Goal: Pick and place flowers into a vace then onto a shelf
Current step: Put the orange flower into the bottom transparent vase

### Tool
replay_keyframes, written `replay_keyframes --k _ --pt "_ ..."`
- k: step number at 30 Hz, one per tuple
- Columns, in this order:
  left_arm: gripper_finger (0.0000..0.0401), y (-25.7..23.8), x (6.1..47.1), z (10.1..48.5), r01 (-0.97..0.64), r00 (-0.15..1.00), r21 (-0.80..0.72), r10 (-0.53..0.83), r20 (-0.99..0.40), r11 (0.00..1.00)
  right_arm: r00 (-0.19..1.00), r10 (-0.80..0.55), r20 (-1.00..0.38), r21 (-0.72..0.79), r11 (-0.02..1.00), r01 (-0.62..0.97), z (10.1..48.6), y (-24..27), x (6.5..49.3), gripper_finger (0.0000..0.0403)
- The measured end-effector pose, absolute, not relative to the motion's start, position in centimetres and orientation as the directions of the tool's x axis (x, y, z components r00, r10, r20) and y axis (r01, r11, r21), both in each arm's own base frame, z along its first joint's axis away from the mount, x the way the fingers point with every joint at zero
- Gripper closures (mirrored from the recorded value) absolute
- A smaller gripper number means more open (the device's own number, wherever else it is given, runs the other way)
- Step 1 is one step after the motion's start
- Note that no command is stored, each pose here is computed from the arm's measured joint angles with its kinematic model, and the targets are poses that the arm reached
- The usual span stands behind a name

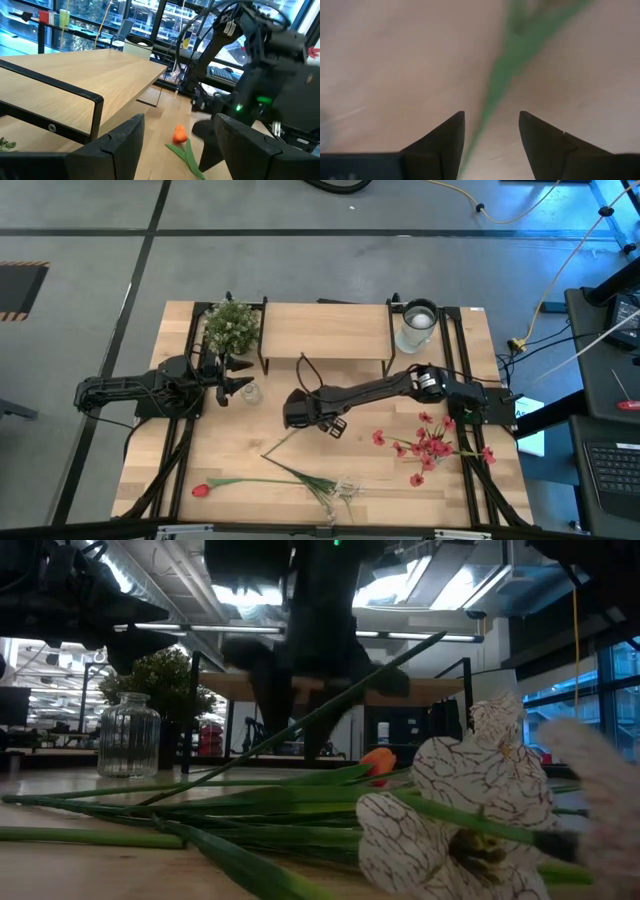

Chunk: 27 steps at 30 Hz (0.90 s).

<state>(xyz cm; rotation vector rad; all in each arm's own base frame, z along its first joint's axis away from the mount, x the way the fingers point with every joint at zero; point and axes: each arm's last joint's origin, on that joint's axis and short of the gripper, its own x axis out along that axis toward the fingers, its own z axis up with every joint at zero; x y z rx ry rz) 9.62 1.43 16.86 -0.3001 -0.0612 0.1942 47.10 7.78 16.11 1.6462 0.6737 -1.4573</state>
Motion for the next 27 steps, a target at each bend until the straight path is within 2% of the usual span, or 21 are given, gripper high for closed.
replay_keyframes --k 6,16,19,24,27 --pt "0.0166 1.4 9.6 16.8 -0.175 0.981 -0.299 0.192 0.028 0.938 0.130 -0.109 -0.985 0.170 -0.622 0.765 14.5 7.3 47.2 0.0213" --pt "0.0166 1.4 9.6 16.8 -0.159 0.984 -0.299 0.174 0.025 0.941 0.050 -0.120 -0.991 0.118 -0.662 0.740 13.3 5.4 47.1 0.0213" --pt "0.0166 1.4 9.6 16.8 -0.159 0.984 -0.299 0.174 0.025 0.941 0.021 -0.103 -0.994 0.080 -0.608 0.790 13.0 5.0 47.0 0.0213" --pt "0.0166 1.4 9.6 16.8 -0.159 0.984 -0.298 0.174 0.025 0.941 0.052 -0.093 -0.994 0.090 -0.464 0.881 13.2 4.8 47.4 0.0213" --pt "0.0166 1.4 9.6 16.8 -0.159 0.984 -0.298 0.174 0.025 0.941 0.052 -0.096 -0.994 0.092 -0.475 0.875 13.2 4.8 47.4 0.0213"
